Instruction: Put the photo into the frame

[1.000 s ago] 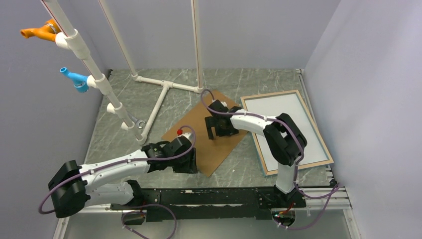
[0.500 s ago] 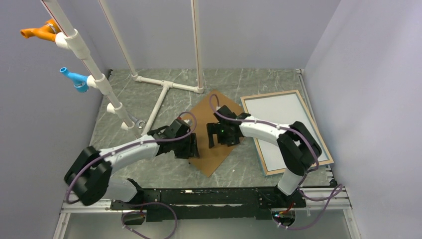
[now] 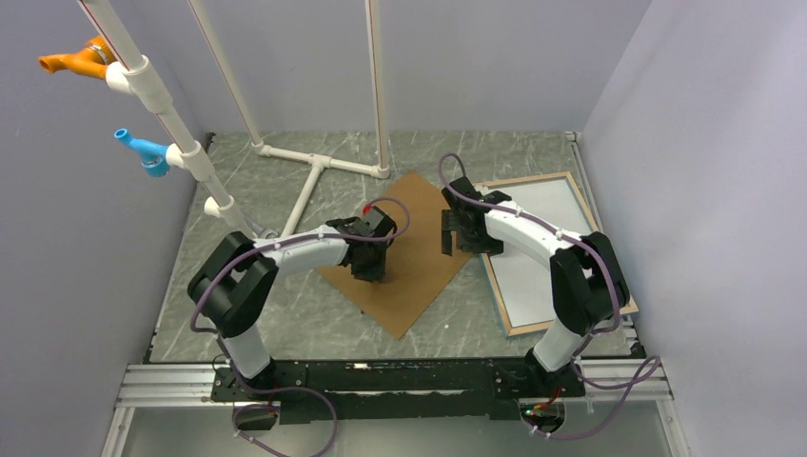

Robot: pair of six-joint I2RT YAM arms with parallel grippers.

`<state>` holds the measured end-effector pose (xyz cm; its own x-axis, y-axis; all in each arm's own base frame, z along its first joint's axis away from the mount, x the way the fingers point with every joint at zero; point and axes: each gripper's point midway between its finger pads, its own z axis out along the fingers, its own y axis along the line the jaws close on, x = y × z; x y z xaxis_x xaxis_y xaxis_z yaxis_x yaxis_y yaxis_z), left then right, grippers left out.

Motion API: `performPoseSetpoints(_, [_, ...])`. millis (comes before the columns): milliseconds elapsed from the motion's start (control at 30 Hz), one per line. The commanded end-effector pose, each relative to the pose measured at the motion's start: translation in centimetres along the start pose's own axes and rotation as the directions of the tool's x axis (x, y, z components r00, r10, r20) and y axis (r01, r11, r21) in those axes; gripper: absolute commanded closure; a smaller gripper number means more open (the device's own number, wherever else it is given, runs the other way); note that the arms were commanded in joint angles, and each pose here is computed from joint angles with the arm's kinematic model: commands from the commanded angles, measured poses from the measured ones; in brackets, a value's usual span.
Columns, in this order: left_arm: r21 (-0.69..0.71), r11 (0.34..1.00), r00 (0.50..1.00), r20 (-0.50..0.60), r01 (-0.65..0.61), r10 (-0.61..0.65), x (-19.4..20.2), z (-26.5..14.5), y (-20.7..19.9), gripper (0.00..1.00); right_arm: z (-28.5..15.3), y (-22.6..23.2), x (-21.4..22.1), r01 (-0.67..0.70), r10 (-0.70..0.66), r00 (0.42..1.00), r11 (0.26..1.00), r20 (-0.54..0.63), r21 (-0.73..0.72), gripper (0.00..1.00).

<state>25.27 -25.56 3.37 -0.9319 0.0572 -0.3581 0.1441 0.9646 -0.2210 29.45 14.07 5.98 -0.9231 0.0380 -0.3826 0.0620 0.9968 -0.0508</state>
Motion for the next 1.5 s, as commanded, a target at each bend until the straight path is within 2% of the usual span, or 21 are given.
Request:
performPoseSetpoints(0, [-0.095, 0.993, 0.997, -0.005, -0.072, 0.071, 0.2, 0.6, 0.3, 0.69, 0.2, -3.5, -1.8, 0.008, -0.014, 0.999, 0.987, 0.036, 0.162, 0.02])
performPoseSetpoints(233, [-0.131, 0.988, 0.994, -0.078, -0.087, 0.077, 2.8, 2.7, 1.2, 0.74, 2.8, -4.2, -1.8, 0.012, -0.009, 1.0, 0.988, -0.021, 0.153, 0.13])
performPoseSetpoints(300, [-0.128, 0.988, 0.993, -0.092, -0.083, 0.072, 3.5, 3.0, 1.5, 0.75, 3.6, -3.9, -1.5, 0.018, -0.012, 0.999, 0.992, -0.043, 0.124, 0.29])
performPoseSetpoints(400, [-0.132, 0.989, 0.992, -0.113, -0.071, 0.056, 4.5, 3.1, 2.0, 0.77, 4.6, -3.2, -1.1, 0.032, -0.027, 0.997, 0.996, -0.066, 0.085, 0.41])
performPoseSetpoints(500, [-0.141, 0.988, 0.99, -0.135, -0.065, 0.046, 5.7, 3.3, 2.6, 0.78, 5.2, -3.0, -1.2, 0.04, -0.034, 0.997, 0.996, -0.07, 0.078, 0.65])
performPoseSetpoints(533, [-0.149, 0.987, 0.988, -0.147, -0.063, 0.041, 6.1, 3.3, 2.9, 0.78, 5.3, -3.0, -1.3, 0.043, -0.038, 0.997, 0.996, -0.07, 0.08, 0.8])
performPoseSetpoints(567, [-0.157, 0.986, 0.987, -0.157, -0.058, 0.033, 6.6, 3.4, 3.3, 0.78, 5.2, -3.0, -1.5, 0.046, -0.04, 0.997, 0.995, -0.065, 0.086, 0.89])
performPoseSetpoints(633, [-0.17, 0.984, 0.983, -0.184, -0.049, 0.018, 7.7, 3.5, 3.9, 0.79, 4.9, -3.2, -2.1, 0.047, -0.043, 0.998, 0.994, -0.049, 0.096, 1.0])
performPoseSetpoints(933, [-0.215, 0.977, 0.955, -0.289, 0.002, -0.066, 12.8, 3.7, 6.5, 0.8, 3.3, -3.9, -5.1, 0.043, -0.044, 0.999, 0.995, 0.003, 0.087, 1.0])
performPoseSetpoints(1467, [-0.302, 0.951, 0.922, -0.347, 0.064, -0.173, 19.3, 2.4, 10.3, 0.85, 3.9, -6.5, -3.7, -0.015, 0.022, 0.999, 0.985, -0.036, 0.172, 1.0])
